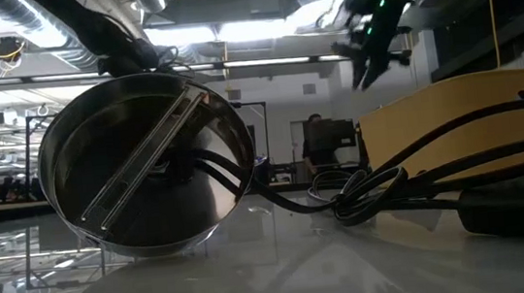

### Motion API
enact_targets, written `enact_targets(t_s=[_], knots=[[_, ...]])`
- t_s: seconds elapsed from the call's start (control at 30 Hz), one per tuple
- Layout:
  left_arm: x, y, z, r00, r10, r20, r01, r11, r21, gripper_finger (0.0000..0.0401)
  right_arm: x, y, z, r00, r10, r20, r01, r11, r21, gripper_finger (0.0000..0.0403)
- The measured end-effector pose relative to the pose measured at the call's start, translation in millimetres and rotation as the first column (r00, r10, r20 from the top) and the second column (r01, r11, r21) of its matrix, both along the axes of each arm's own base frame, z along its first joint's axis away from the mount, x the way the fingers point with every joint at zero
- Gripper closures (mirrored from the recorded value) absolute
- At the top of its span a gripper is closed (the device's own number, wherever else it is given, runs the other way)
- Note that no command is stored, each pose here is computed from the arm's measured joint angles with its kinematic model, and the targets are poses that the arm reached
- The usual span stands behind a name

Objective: Sort batteries
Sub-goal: Put the black battery into the yellow bin

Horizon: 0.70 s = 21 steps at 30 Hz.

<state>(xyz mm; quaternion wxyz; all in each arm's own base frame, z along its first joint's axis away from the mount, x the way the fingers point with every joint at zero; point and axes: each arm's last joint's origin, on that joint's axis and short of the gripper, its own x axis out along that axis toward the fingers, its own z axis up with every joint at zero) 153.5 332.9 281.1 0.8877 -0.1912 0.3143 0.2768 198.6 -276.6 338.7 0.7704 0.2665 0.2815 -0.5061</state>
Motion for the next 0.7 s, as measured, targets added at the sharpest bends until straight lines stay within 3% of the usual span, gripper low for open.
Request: enact_targets(t_s=[0.2, 0.37, 0.5, 0.6, 0.7], knots=[[0.3, 0.4, 0.4, 0.999, -0.032, -0.017, 0.033, 0.999, 0.039, 0.0329, 25.2, -16.3, -45.1, 0.982, 0.187, -0.037, -0.18, 0.973, 0.142, 0.0299], [0.3, 0.3, 0.3, 1.0, -0.025, -0.013, 0.025, 0.999, 0.03, 0.0329, 27.3, -14.5, -54.8, 0.958, 0.286, -0.007, -0.277, 0.934, 0.224, 0.0299], [0.3, 0.3, 0.3, 1.0, -0.023, -0.012, 0.024, 0.999, 0.028, 0.0329, 20.1, -3.1, -61.7, 0.945, 0.327, -0.019, -0.296, 0.878, 0.376, 0.0299], [0.3, 0.3, 0.3, 1.0, -0.022, -0.012, 0.023, 0.999, 0.028, 0.0329, 16.0, 10.2, -66.2, 0.922, 0.385, -0.052, -0.311, 0.813, 0.493, 0.0299], [0.3, 0.3, 0.3, 1.0, -0.012, -0.006, 0.013, 1.0, 0.018, 0.0329, 16.8, 18.8, -67.6, 0.908, 0.411, -0.085, -0.305, 0.786, 0.538, 0.0299]])
